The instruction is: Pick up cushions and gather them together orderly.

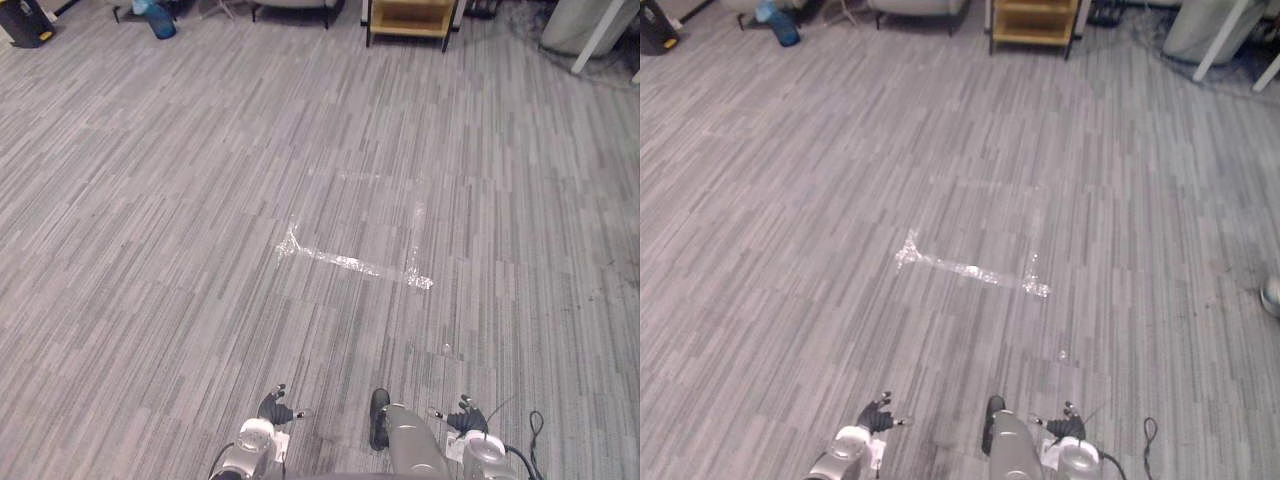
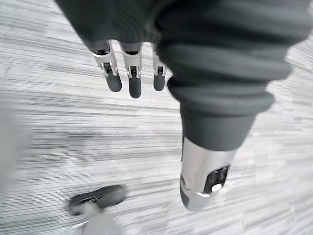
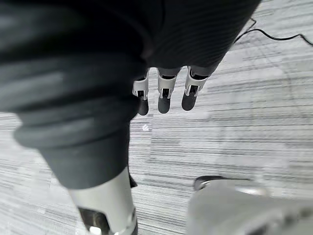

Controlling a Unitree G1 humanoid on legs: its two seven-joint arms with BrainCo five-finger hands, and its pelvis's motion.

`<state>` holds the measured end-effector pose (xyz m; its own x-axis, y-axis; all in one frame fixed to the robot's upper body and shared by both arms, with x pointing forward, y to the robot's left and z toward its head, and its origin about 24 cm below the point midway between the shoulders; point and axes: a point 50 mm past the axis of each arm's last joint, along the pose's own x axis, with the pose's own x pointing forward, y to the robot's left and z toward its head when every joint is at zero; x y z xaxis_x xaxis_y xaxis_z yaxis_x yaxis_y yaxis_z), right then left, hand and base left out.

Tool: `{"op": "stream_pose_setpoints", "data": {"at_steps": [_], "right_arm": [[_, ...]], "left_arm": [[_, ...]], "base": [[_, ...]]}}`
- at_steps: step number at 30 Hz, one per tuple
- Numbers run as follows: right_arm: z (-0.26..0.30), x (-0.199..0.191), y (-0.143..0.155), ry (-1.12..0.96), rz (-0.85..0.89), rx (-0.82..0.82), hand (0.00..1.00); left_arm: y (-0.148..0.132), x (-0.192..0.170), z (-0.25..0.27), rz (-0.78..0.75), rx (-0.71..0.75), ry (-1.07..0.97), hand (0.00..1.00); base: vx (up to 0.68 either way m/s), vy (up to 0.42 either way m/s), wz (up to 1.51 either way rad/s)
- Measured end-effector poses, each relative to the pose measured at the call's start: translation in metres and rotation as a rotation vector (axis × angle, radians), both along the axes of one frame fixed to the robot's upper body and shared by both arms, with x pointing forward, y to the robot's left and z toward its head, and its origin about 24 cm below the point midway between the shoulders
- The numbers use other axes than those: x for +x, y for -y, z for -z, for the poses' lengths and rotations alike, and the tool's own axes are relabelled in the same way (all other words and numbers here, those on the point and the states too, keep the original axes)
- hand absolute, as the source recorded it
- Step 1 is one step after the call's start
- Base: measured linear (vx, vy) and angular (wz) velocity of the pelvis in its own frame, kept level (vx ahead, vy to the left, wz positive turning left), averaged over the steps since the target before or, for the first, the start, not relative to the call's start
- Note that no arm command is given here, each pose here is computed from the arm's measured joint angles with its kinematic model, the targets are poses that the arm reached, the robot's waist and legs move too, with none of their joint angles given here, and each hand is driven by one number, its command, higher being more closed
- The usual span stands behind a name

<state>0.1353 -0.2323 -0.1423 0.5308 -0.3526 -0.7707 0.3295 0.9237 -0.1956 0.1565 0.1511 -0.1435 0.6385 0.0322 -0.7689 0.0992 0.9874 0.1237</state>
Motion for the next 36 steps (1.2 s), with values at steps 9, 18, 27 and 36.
{"op": "stream_pose_setpoints", "data": {"at_steps": [9,18,27,36], "right_arm": [[-0.002,0.003,0.007,0.022,0.063,0.007,0.0],[0.007,-0.012,-0.01,-0.022,0.065,0.066,0.0],[0.006,-0.016,0.0,-0.041,0.041,0.031,0.0],[0.008,-0.02,-0.005,-0.037,0.097,0.067,0.0]], "left_arm": [[0.005,0.005,-0.006,-0.009,-0.03,0.054,0.0],[-0.015,-0.007,0.002,-0.007,0.017,-0.018,0.0],[-0.013,-0.013,0.005,-0.031,0.002,-0.037,0.0],[0.004,-0.005,0.0,-0.068,-0.076,0.01,0.0]], "base": [[0.55,-0.02,-0.32],[0.64,0.1,0.12],[0.59,-0.207,0.32],[0.46,-0.208,0.03]]}}
